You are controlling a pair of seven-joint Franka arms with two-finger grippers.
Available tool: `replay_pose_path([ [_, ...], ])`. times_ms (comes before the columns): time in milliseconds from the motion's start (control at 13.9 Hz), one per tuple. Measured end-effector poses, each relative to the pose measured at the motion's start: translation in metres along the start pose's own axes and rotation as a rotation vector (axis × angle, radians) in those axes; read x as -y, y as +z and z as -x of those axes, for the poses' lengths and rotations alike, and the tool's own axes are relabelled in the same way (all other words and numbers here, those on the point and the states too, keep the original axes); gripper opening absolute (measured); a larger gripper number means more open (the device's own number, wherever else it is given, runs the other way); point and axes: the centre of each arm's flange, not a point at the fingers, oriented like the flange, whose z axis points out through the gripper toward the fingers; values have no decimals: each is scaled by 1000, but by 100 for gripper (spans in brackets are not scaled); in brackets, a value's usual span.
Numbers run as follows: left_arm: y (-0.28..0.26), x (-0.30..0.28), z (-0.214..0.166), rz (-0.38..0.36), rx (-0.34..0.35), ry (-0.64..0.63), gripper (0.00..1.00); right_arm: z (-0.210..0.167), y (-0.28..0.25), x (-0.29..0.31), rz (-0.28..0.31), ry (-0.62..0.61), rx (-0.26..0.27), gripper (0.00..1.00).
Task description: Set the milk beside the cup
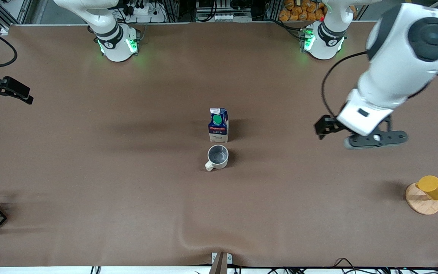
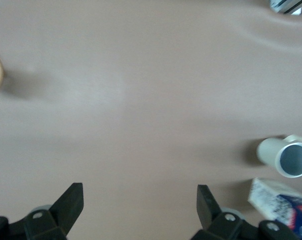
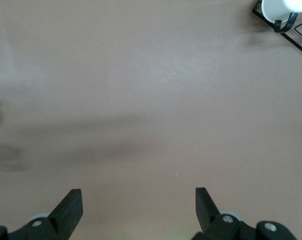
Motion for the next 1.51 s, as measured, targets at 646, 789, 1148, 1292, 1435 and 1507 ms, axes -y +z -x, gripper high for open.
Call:
replay_pose_path([
  [646, -45, 68, 21, -67, 38, 4, 100, 0, 0, 2, 0, -4, 0, 100],
  [789, -46, 69, 28, -78, 47, 1, 100, 0, -1, 3, 0, -6, -2, 100],
  [1148, -51, 68, 41, -55, 54, -4, 100, 1, -3, 6, 0, -11, -7, 100],
  [1292, -57, 79, 46, -37, 54, -17, 100, 1, -3, 7, 0, -13, -8, 100],
  [1435, -66, 91, 53, -40, 45, -5, 100, 1, -3, 8, 0, -14, -6, 100],
  [1507, -70, 98, 57, -37, 42, -7, 100, 1, -3, 8, 0, -15, -5, 100],
])
